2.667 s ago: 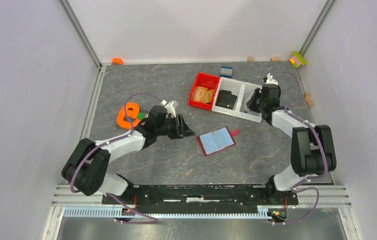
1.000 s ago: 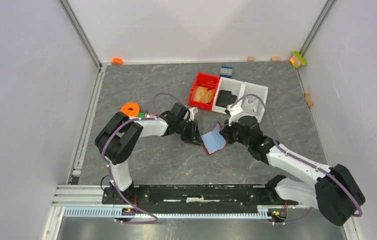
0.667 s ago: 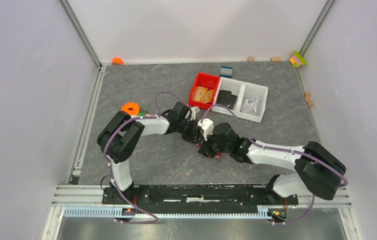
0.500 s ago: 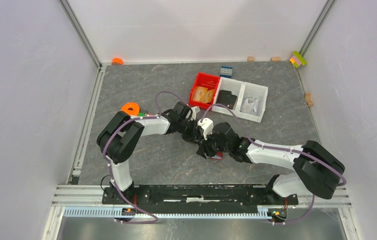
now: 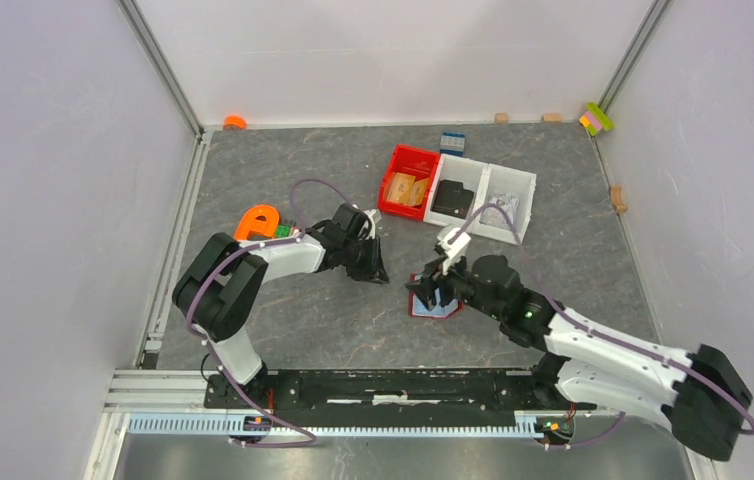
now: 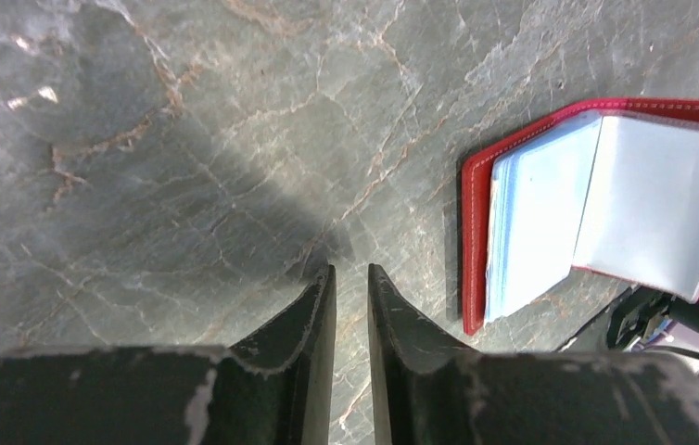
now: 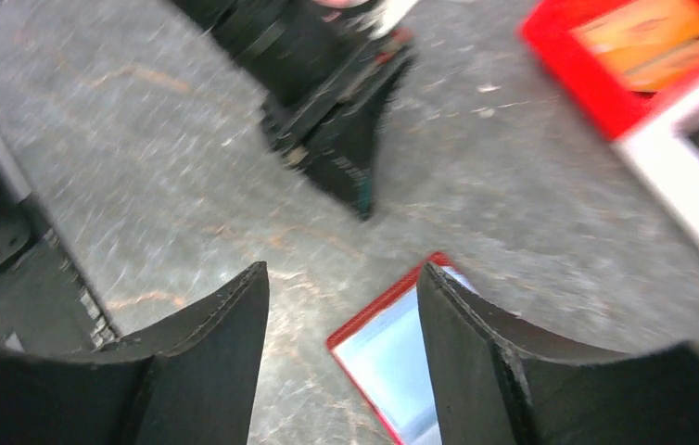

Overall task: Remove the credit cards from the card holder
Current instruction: Close the card holder at the center of the board.

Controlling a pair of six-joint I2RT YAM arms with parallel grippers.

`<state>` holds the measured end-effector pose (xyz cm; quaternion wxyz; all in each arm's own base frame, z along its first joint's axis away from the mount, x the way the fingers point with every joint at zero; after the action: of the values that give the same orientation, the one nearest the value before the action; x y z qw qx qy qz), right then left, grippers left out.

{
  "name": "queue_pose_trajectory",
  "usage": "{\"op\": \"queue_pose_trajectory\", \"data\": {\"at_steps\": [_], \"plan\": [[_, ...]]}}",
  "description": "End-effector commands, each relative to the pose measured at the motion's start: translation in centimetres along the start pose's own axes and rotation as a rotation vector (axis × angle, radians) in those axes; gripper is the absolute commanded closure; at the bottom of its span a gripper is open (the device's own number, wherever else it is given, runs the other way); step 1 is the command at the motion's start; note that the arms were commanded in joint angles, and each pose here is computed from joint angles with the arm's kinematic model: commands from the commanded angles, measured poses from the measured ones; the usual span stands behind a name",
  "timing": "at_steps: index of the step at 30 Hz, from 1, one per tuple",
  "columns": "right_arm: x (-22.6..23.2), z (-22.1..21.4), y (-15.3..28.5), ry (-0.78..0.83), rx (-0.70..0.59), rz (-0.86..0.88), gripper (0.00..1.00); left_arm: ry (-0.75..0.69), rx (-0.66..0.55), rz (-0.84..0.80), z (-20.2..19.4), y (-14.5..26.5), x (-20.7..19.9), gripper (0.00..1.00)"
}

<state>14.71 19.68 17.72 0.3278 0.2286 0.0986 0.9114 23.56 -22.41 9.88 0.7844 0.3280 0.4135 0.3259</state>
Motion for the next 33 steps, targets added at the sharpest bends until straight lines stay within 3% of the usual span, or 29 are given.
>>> {"op": "queue_pose_trajectory", "data": {"at_steps": [1,3,4,7,9,12,16,19,26,33], "plan": [[-2.2,1.5,3.1,-0.055,-0.198,-0.338,0.38,-0.058,-0.05,-0.015,0.0,1.1,-0.2,0.75],[-3.6,1.0,4.9,-0.125,-0.259,-0.531,0.41,-0.066,-0.055,-0.031,-0.1,1.3,-0.5,0.75],[-4.0,0.7,5.8,-0.144,-0.28,-0.596,0.47,-0.069,-0.05,-0.037,-0.1,1.4,-0.7,0.75],[-5.3,-0.2,7.8,-0.195,-0.322,-0.787,0.89,-0.074,-0.034,-0.041,-0.3,1.2,-1.1,0.76],[-6.2,-1.4,8.3,-0.195,-0.313,-0.889,1.0,-0.077,-0.019,-0.042,-0.4,1.0,-1.3,0.77],[-6.9,-2.7,7.9,-0.169,-0.216,-1.006,1.0,-0.081,-0.002,-0.046,-0.5,0.7,-1.6,0.82],[-7.5,-3.4,7.2,-0.131,-0.088,-1.175,1.0,-0.086,0.027,-0.061,-0.8,0.2,-1.8,0.98],[-8.5,-4.0,7.0,-0.106,-0.019,-1.208,1.0,-0.089,0.054,-0.071,-1.0,-0.4,-1.9,0.98],[-10.7,-5.6,6.6,-0.194,0.118,-1.094,0.97,-0.108,0.089,-0.084,-1.2,-1.0,-2.6,0.98],[-9.9,-7.0,4.9,-0.314,0.201,-0.768,0.96,-0.108,0.121,-0.107,-1.5,-1.6,-2.9,0.98]]}}
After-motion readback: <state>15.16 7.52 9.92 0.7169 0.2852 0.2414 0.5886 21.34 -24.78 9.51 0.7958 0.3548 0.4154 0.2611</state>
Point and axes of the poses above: each gripper's point midway between its finger pads, its own y axis back along the fingers, its own x axis along the line the jaws close on, z = x × y, the point moved 10 cm from there along y, back along the fingers, and after that the axes turned 13 degrees about -y, right-handed, at the moved point
